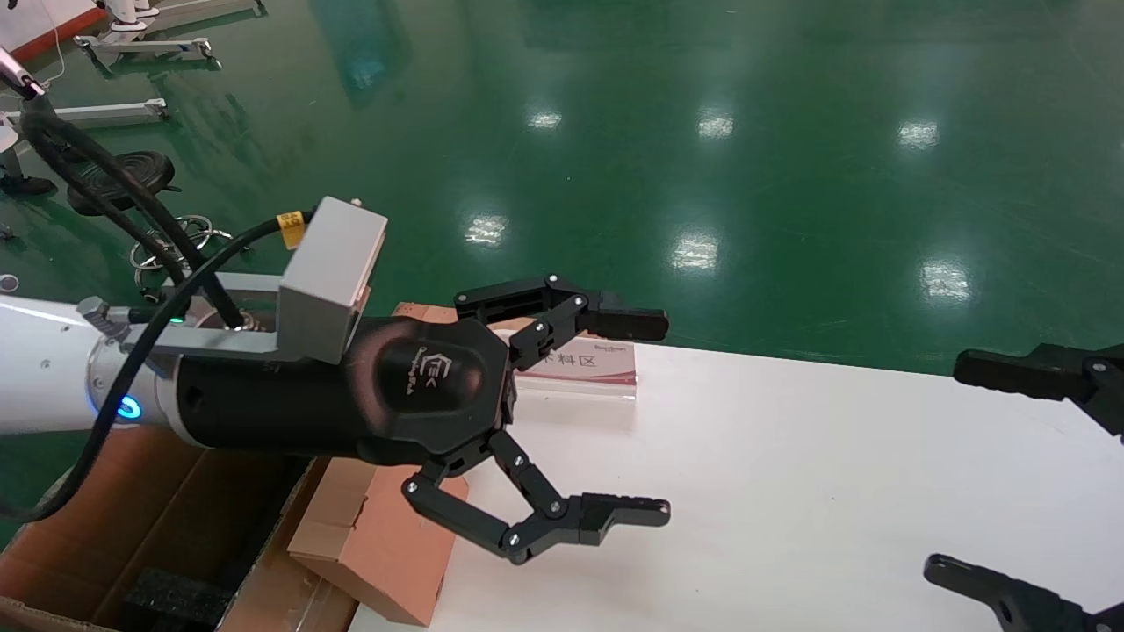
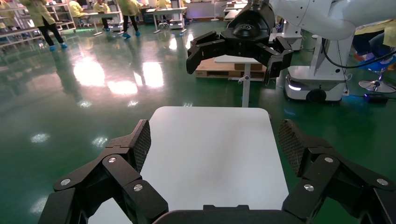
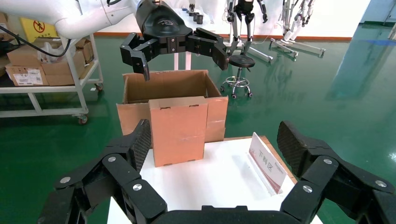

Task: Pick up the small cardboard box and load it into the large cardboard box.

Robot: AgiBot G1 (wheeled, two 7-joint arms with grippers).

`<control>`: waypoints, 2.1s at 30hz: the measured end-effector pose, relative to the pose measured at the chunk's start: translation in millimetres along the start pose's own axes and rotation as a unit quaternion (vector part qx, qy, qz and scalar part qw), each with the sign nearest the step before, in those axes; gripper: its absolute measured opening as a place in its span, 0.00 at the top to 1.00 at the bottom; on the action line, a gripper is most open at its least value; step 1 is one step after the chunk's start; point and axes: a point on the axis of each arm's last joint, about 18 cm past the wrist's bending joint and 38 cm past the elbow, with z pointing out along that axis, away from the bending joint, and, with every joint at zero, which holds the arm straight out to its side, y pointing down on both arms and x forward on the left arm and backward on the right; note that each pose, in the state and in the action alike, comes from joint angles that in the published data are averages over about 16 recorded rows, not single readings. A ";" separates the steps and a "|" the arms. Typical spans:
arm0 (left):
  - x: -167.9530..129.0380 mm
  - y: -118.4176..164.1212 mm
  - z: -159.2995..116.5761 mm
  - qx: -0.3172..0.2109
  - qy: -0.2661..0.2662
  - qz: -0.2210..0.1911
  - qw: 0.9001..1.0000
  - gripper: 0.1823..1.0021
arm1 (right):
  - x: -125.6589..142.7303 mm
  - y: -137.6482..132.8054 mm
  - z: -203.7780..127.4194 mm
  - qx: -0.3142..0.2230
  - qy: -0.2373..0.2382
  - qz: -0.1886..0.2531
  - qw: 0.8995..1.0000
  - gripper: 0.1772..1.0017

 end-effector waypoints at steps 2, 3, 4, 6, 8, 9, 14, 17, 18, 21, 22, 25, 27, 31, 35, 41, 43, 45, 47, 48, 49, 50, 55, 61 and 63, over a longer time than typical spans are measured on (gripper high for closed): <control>0.0 0.0 0.0 0.000 0.000 0.000 1.000 0.00 | 0.0 0.0 0.0 0.000 0.000 0.000 1.000 0.00; 0.0 0.0 0.0 0.000 0.000 0.000 1.000 0.00 | 0.0 0.0 0.0 0.000 0.000 0.000 1.000 0.00; 0.0 0.0 0.0 0.000 0.000 0.000 1.000 0.00 | 0.0 0.0 0.0 0.000 0.000 0.000 1.000 0.00; 0.0 0.0 0.0 0.000 0.000 0.000 1.000 0.00 | 0.0 0.0 0.0 0.000 0.000 0.000 1.000 0.00; 0.0 0.1 0.0 0.000 0.000 0.000 1.000 0.00 | 0.0 0.0 0.0 0.000 0.000 0.000 1.000 0.00; -0.1 0.2 -0.1 0.000 0.000 0.000 1.000 0.00 | 0.0 0.0 0.0 0.000 0.000 0.000 1.000 0.00; -1.4 1.8 -1.4 -0.012 -0.006 -0.004 1.000 0.00 | 0.0 0.0 0.0 0.000 0.000 0.000 1.000 0.00; -3.1 3.5 -3.3 -0.030 -0.013 -0.016 0.999 0.00 | 0.0 0.0 0.0 0.000 0.000 0.000 1.000 0.00; -3.8 4.2 -4.1 -0.038 -0.016 -0.023 0.999 0.00 | 0.0 0.0 0.0 0.000 0.000 0.000 1.000 0.00; -6.6 7.5 -7.6 -0.070 -0.027 -0.049 0.996 0.00 | 0.1 0.0 0.0 0.000 0.000 0.000 1.000 0.00; -7.7 8.6 -8.9 -0.083 -0.031 -0.060 0.994 0.00 | 0.1 0.0 0.0 0.000 0.000 0.000 1.000 0.00; -11.4 11.9 -14.1 -0.126 -0.047 -0.098 0.986 0.00 | 0.1 0.0 0.0 0.000 0.000 0.000 1.000 0.00; -14.4 13.5 -18.4 -0.158 -0.060 -0.127 0.977 0.00 | 0.1 0.0 0.0 0.000 0.000 0.000 1.000 0.00; -21.0 15.9 -26.5 -0.216 -0.091 -0.189 0.954 0.00 | 0.1 0.0 0.0 0.000 0.000 0.000 1.000 0.00; -28.6 17.5 -32.6 -0.271 -0.124 -0.244 0.923 0.00 | 0.1 0.0 0.0 0.000 0.000 0.000 1.000 0.00; -38.6 15.9 -35.7 -0.331 -0.168 -0.303 0.878 0.00 | 0.1 0.0 0.0 0.000 0.000 0.000 1.000 0.00; -41.3 15.0 -35.2 -0.347 -0.179 -0.316 0.865 0.00 | 0.1 0.0 0.0 0.000 0.000 0.000 1.000 0.00; -43.7 14.0 -34.2 -0.362 -0.189 -0.327 0.852 0.00 | 0.1 0.0 0.0 0.000 0.000 0.000 1.000 0.00; -45.9 13.0 -33.0 -0.376 -0.198 -0.335 0.841 0.00 | 0.1 0.0 0.0 0.000 0.000 0.000 1.000 0.00; -46.9 12.4 -32.3 -0.383 -0.202 -0.339 0.835 0.00 | 0.1 0.0 0.0 0.000 0.000 0.000 1.000 0.00; -47.9 11.8 -31.5 -0.390 -0.205 -0.341 0.830 0.00 | 0.1 0.0 0.0 0.000 0.000 0.000 1.000 0.00; -48.7 11.0 -30.6 -0.398 -0.209 -0.344 0.825 0.00 | 0.1 0.0 0.0 0.000 0.000 0.000 1.000 0.00; -53.0 7.0 -26.2 -0.437 -0.228 -0.353 0.796 0.00 | 0.1 0.0 0.0 0.000 0.000 0.000 1.000 0.00; -56.4 2.2 -22.8 -0.491 -0.256 -0.361 0.751 0.00 | 0.1 0.0 0.0 0.000 0.000 0.000 1.000 0.00; -56.7 0.6 -22.5 -0.509 -0.266 -0.363 0.734 0.00 | 0.1 0.0 0.0 0.000 0.000 0.000 1.000 0.00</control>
